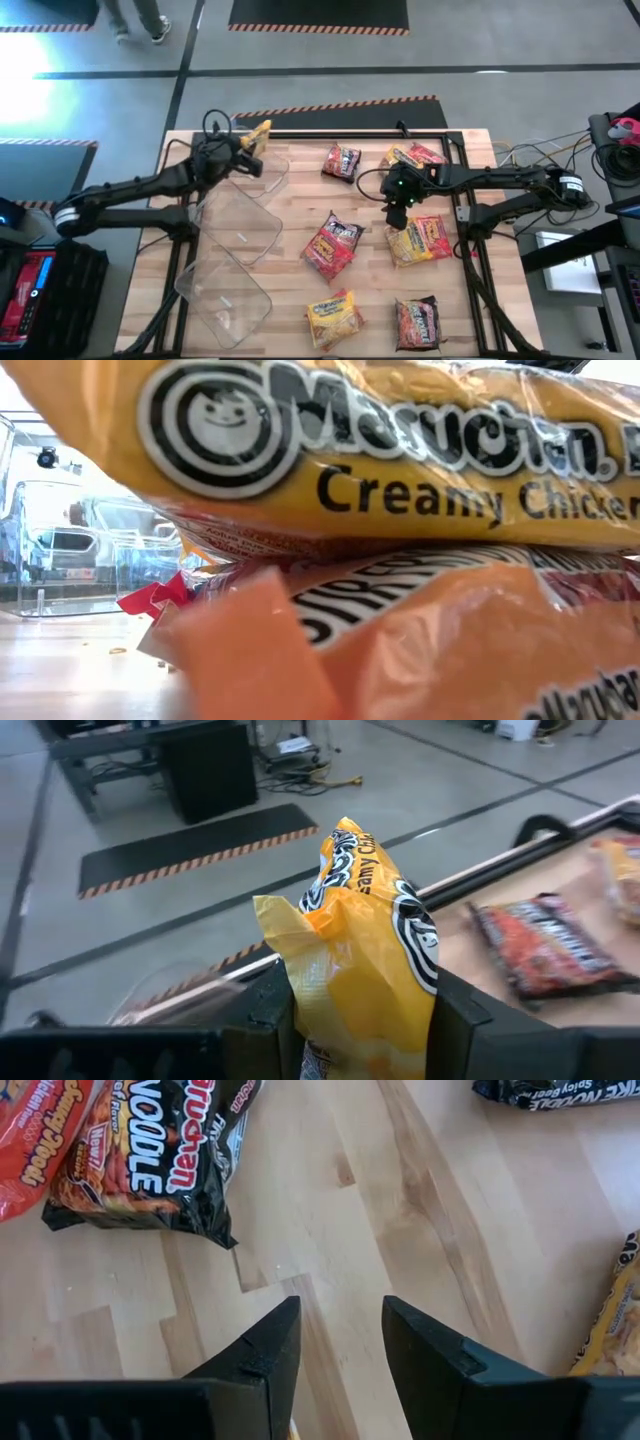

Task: Sort Maruchan noodles
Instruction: Put the yellow noodles pack into the top transparent bin, then put the noodles pack into the middle transparent bin

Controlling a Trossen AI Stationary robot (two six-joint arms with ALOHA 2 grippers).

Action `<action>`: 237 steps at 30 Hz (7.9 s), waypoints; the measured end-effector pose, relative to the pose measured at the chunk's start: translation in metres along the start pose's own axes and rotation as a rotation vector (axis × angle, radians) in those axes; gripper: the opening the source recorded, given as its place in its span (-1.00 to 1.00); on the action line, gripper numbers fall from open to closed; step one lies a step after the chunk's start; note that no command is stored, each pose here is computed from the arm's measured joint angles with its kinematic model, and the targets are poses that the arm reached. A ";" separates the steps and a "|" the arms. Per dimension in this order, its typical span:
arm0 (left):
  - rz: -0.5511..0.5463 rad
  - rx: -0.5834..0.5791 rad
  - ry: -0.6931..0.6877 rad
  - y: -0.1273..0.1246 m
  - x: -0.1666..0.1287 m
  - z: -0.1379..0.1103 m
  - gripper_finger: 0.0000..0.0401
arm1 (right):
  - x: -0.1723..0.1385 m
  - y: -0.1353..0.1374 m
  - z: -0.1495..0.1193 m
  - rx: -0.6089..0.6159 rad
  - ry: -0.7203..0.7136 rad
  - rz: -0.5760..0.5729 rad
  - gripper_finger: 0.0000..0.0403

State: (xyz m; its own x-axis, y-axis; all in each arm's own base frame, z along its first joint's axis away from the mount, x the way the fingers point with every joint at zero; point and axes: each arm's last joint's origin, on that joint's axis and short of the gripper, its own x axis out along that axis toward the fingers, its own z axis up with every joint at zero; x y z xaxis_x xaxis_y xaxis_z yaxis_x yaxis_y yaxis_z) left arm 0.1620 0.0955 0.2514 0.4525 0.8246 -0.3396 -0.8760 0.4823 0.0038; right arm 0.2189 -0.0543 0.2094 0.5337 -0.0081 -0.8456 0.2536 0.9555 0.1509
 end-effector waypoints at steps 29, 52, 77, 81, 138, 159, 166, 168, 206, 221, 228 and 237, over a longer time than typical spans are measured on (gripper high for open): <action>0.037 -0.071 0.070 0.062 0.037 -0.055 -0.42 | 0.000 0.000 0.000 -0.003 0.000 0.000 -0.33; 0.075 -0.039 0.145 0.062 0.062 -0.075 -0.42 | 0.000 0.000 0.000 -0.003 0.001 0.000 -0.34; 0.214 -0.104 0.192 0.070 0.060 -0.072 0.04 | 0.000 0.000 0.000 -0.003 0.000 0.000 -0.35; 0.239 -0.091 0.207 0.071 0.058 -0.063 0.07 | 0.000 0.000 0.000 -0.003 0.000 0.000 -0.37; -0.954 0.274 0.461 -0.155 0.036 -0.036 0.08 | 0.000 0.000 0.000 -0.003 0.000 0.000 -0.38; -1.137 0.208 0.661 -0.153 0.029 -0.045 0.08 | 0.000 0.000 0.000 0.016 -0.004 0.001 -0.38; -1.099 0.122 0.724 -0.158 0.035 -0.053 0.08 | 0.000 0.001 0.010 0.182 -0.102 0.019 -0.35; -1.082 0.110 0.761 -0.161 0.039 -0.060 0.08 | -0.001 0.001 0.013 0.275 -0.129 0.037 -0.34; -1.026 0.222 0.753 -0.178 0.047 -0.093 0.08 | 0.037 0.068 0.026 0.562 -0.204 0.271 -0.41; -1.033 0.258 0.750 -0.177 0.047 -0.094 0.08 | 0.078 0.141 0.027 0.458 -0.268 0.427 -0.56; -1.033 0.258 0.751 -0.177 0.047 -0.094 0.08 | 0.090 0.155 0.024 0.445 -0.205 0.445 -0.56; -1.064 0.258 0.765 -0.177 0.046 -0.094 0.08 | 0.104 0.151 0.012 0.451 -0.106 0.359 -0.57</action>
State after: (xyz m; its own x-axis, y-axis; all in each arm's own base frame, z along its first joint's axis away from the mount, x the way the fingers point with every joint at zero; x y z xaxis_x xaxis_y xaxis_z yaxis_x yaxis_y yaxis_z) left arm 0.3220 0.0202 0.1467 0.6097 -0.3167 -0.7267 -0.0626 0.8946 -0.4424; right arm 0.3226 0.0858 0.1502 0.7214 0.2418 -0.6489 0.3480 0.6836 0.6416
